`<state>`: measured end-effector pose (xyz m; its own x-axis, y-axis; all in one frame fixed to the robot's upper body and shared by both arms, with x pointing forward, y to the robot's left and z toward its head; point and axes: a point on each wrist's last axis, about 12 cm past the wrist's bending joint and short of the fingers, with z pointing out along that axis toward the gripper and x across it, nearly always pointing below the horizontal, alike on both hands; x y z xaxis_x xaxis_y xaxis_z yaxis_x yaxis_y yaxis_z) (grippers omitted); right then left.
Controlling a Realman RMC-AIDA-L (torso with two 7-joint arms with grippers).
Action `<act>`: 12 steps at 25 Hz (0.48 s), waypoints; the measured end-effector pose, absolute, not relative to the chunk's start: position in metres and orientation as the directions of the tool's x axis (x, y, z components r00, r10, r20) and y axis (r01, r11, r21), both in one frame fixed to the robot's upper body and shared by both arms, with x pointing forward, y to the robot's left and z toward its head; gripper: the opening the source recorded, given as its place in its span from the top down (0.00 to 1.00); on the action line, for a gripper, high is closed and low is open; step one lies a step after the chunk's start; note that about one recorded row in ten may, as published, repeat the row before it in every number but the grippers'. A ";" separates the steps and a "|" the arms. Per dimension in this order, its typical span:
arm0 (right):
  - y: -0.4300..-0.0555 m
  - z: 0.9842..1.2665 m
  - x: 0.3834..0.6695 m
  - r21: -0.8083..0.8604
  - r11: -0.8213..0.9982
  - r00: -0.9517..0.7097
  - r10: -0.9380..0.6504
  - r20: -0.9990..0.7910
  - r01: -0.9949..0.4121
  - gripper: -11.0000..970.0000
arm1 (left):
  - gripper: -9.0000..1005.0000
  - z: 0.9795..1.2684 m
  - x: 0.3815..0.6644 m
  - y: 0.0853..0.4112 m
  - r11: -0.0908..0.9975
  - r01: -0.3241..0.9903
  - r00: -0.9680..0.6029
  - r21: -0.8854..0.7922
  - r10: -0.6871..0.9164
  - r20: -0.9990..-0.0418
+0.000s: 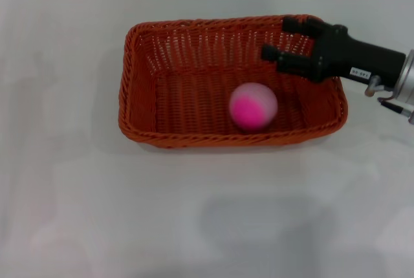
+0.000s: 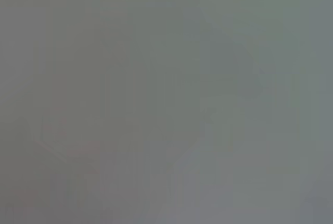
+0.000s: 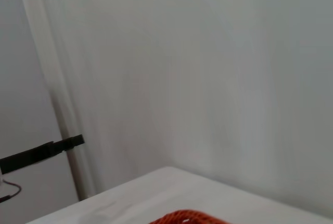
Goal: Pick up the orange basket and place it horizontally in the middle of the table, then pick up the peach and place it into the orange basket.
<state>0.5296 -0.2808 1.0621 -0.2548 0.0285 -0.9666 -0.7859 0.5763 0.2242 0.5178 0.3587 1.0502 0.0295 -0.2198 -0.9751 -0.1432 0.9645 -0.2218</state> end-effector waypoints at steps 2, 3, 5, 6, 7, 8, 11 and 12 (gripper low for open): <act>-0.286 1.067 0.533 0.185 0.592 -0.215 0.021 -0.976 -0.784 0.10 | 0.37 1.049 0.517 0.359 0.964 -0.146 0.028 -0.222 -0.221 -0.975; -0.288 1.069 0.534 0.173 0.600 -0.201 0.021 -0.979 -0.781 0.10 | 0.37 1.049 0.517 0.359 0.964 -0.147 0.027 -0.222 -0.221 -0.975; -0.291 1.070 0.535 0.158 0.615 -0.182 0.023 -0.983 -0.772 0.10 | 0.37 1.049 0.516 0.360 0.964 -0.147 0.027 -0.222 -0.221 -0.975; -0.294 1.072 0.536 0.149 0.626 -0.170 0.026 -0.985 -0.765 0.10 | 0.37 1.049 0.516 0.360 0.964 -0.148 0.027 -0.222 -0.221 -0.975; -0.297 1.073 0.537 0.140 0.638 -0.158 0.030 -0.987 -0.757 0.10 | 0.37 1.049 0.516 0.360 0.964 -0.148 0.026 -0.222 -0.221 -0.975; -0.301 1.074 0.538 0.131 0.657 -0.144 0.035 -0.989 -0.743 0.10 | 0.37 1.049 0.516 0.360 0.964 -0.148 0.026 -0.222 -0.221 -0.975; -0.315 1.076 0.542 0.105 0.723 -0.110 0.039 -0.993 -0.683 0.10 | 0.37 1.049 0.516 0.359 0.963 -0.148 0.026 -0.223 -0.222 -0.975; -0.321 1.076 0.543 0.096 0.749 -0.102 0.039 -0.994 -0.656 0.10 | 0.37 1.048 0.516 0.359 0.963 -0.149 0.025 -0.223 -0.222 -0.975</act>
